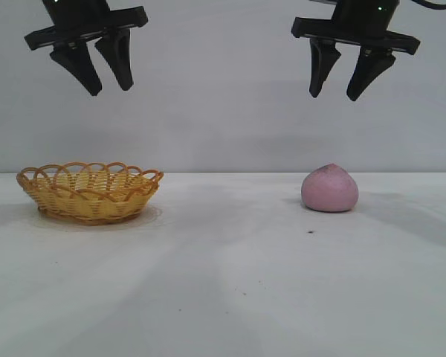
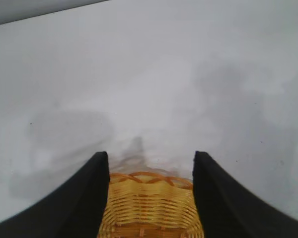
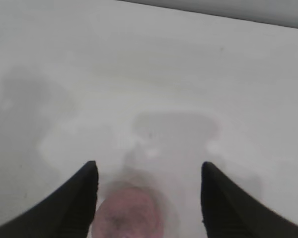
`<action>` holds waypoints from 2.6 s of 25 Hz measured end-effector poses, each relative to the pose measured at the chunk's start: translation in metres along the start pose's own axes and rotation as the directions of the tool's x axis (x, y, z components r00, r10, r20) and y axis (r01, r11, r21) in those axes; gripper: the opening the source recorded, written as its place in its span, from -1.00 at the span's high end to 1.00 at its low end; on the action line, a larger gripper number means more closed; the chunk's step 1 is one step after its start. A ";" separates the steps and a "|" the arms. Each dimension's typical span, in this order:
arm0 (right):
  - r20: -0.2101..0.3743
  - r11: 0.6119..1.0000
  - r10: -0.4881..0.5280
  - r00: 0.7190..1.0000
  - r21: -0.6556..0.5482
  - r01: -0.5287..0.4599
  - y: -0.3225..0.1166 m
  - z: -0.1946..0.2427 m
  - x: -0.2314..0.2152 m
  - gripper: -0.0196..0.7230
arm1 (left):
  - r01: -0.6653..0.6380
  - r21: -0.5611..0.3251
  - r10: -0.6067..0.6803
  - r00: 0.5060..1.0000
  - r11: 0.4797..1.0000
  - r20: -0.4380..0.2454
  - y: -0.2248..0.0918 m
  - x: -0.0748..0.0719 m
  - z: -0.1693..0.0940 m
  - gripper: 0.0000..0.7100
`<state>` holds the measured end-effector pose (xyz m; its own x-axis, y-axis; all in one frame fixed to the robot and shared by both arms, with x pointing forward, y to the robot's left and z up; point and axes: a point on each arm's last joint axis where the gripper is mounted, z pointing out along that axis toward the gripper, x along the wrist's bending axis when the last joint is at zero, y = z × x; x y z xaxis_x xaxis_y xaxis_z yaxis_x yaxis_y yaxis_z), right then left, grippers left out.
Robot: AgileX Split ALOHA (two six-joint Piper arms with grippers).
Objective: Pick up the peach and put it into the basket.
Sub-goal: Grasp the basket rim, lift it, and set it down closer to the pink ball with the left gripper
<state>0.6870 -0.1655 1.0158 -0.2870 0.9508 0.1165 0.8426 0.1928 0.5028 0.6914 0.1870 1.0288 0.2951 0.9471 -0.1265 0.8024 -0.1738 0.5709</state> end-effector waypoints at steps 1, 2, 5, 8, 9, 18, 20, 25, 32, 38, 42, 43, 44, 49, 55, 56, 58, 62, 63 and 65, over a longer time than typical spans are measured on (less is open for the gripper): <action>0.000 1.000 0.000 1.000 0.000 0.000 0.000 0.000 0.000 -0.16 | 0.000 0.000 0.000 1.000 1.000 0.000 0.000 0.000 0.000 -0.07; 0.000 1.000 0.000 1.000 0.000 0.000 0.000 0.000 0.000 -0.16 | 0.000 0.000 0.000 1.000 1.000 0.000 0.000 0.000 0.000 -0.07; 0.000 1.000 0.000 1.000 0.000 0.000 0.000 0.000 0.000 -0.16 | 0.000 0.000 0.000 1.000 1.000 0.000 0.000 0.000 0.000 -0.07; 0.000 1.000 0.000 1.000 0.000 0.000 0.000 0.000 0.000 -0.16 | 0.000 0.000 0.000 1.000 1.000 0.000 0.000 0.000 0.000 -0.07; 0.000 1.000 0.000 1.000 0.000 0.000 0.000 0.000 0.000 -0.16 | 0.000 0.000 0.000 1.000 1.000 0.000 0.000 0.000 0.000 -0.07; 0.000 1.000 0.000 1.000 0.004 0.000 0.000 0.000 0.000 -0.16 | -0.010 0.149 0.017 0.999 0.989 -0.050 -0.015 0.022 0.008 -0.07; 0.000 1.000 0.000 1.000 0.004 0.000 0.000 0.000 0.000 -0.16 | 0.017 0.236 -0.002 0.998 0.972 -0.063 -0.027 0.039 0.021 -0.07; -0.001 1.000 0.000 1.000 0.008 0.000 -0.001 0.000 0.000 -0.16 | 0.044 0.330 -0.020 0.997 0.943 -0.075 -0.044 0.060 0.044 -0.07; -0.001 1.000 0.000 1.000 0.010 0.000 -0.001 0.000 0.000 -0.16 | 0.037 0.389 -0.011 0.998 0.920 -0.069 -0.060 0.066 0.072 -0.07; -0.001 1.000 -0.006 1.000 0.020 0.006 -0.002 0.000 0.000 -0.16 | 0.058 0.392 -0.059 0.998 0.918 -0.009 -0.063 0.060 0.081 0.84; -0.002 1.000 -0.011 1.000 0.024 0.011 -0.002 0.000 0.000 -0.16 | 0.148 0.325 -0.184 0.979 0.934 0.083 -0.052 0.047 0.066 1.00; -0.002 1.000 -0.013 1.000 0.026 0.013 -0.002 0.000 0.000 -0.16 | 0.179 0.303 -0.226 0.966 0.936 0.128 -0.053 0.041 0.063 1.00; -0.002 1.000 -0.014 1.000 0.026 0.015 -0.002 0.000 0.000 -0.16 | 0.217 0.281 -0.271 0.948 0.935 0.168 -0.056 0.034 0.058 1.00; -0.004 0.999 -0.023 1.000 0.041 0.023 -0.004 0.000 0.000 -0.16 | 0.357 0.211 -0.404 0.880 0.910 0.250 -0.099 -0.010 0.040 1.00; -0.004 0.999 -0.025 1.000 0.043 0.025 -0.004 0.000 0.000 -0.16 | 0.380 0.239 -0.435 0.865 0.894 0.249 -0.152 -0.055 0.045 1.00; -0.004 0.999 -0.025 1.000 0.045 0.025 -0.004 0.000 0.000 -0.16 | 0.383 0.237 -0.436 0.867 0.893 0.243 -0.155 -0.056 0.046 1.00; -0.005 0.998 -0.025 1.000 0.050 0.025 -0.005 0.000 0.000 -0.16 | 0.394 0.237 -0.446 0.864 0.888 0.234 -0.157 -0.057 0.047 1.00; -0.005 0.998 -0.025 1.000 0.057 0.025 -0.005 0.000 0.000 -0.16 | 0.411 0.248 -0.465 0.857 0.877 0.223 -0.160 -0.056 0.053 1.00; -0.006 0.998 -0.025 1.000 0.059 0.025 -0.005 0.000 0.000 -0.16 | 0.414 0.255 -0.469 0.855 0.874 0.219 -0.162 -0.056 0.055 1.00; -0.006 0.998 -0.025 1.000 0.061 0.025 -0.006 0.000 0.000 -0.16 | 0.424 0.273 -0.484 0.848 0.864 0.215 -0.165 -0.056 0.059 1.00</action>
<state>0.6822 -0.1663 1.0131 -0.3107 0.9443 0.1089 0.8614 0.2313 0.4522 0.5732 0.1470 0.8936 -0.0268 0.8296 -0.5577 0.9596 0.1778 0.2183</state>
